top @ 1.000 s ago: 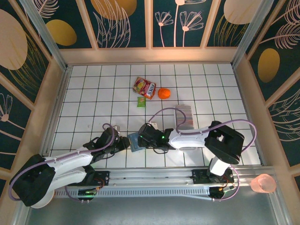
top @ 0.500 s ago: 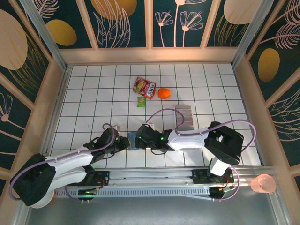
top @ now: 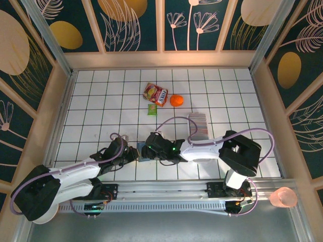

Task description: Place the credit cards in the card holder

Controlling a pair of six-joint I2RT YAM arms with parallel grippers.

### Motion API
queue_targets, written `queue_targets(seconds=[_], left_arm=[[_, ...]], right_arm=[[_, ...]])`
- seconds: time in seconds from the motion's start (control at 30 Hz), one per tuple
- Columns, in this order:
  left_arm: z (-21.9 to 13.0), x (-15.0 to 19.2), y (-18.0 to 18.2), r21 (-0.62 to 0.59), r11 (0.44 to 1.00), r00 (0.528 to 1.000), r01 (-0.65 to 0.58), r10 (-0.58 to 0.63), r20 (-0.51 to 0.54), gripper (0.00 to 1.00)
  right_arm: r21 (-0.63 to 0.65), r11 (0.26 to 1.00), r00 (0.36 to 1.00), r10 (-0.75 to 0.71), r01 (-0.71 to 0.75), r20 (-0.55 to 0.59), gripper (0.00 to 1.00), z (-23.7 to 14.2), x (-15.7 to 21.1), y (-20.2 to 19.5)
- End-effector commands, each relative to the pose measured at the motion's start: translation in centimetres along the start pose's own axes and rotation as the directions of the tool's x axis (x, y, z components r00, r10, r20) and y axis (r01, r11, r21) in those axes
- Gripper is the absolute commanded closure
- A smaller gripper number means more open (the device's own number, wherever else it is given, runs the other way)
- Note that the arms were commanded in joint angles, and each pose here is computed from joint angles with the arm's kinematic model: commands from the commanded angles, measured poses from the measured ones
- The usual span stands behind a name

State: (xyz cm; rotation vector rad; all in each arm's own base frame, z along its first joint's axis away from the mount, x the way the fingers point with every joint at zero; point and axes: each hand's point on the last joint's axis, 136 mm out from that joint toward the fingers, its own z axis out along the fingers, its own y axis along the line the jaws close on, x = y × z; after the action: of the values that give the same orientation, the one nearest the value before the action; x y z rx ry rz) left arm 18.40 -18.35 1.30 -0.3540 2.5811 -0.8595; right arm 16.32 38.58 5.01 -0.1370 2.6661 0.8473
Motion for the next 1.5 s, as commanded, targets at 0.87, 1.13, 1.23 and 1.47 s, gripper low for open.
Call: queue_targets(seconds=[0.87,1.13,1.23,1.47], left_arm=[[-13.1,-9.0,3.2,-0.091,0.949,0.775,0.303,-0.190,0.603,0.79],[-14.3,-10.4,-1.1,-0.028,0.982,0.803,0.186,-0.135,0.581,0.69],[-13.2,-10.1,-3.5,0.033,0.993,0.843,0.114,-0.114,0.525,0.55],[-8.8,-8.5,-7.1,0.137,0.991,0.926,0.003,-0.054,0.374,0.45]], right_arm=[[-0.455,0.881,0.985,-0.063,0.130,0.159,0.57,-2.3,-5.1,14.1],[-0.442,0.831,0.908,-0.163,0.338,0.387,0.60,-9.9,-11.7,14.9],[-0.343,0.819,0.826,-0.252,0.459,0.505,0.62,-15.1,-14.6,13.0],[0.262,0.375,0.149,-0.779,0.889,0.608,0.60,-25.6,-14.5,8.9]])
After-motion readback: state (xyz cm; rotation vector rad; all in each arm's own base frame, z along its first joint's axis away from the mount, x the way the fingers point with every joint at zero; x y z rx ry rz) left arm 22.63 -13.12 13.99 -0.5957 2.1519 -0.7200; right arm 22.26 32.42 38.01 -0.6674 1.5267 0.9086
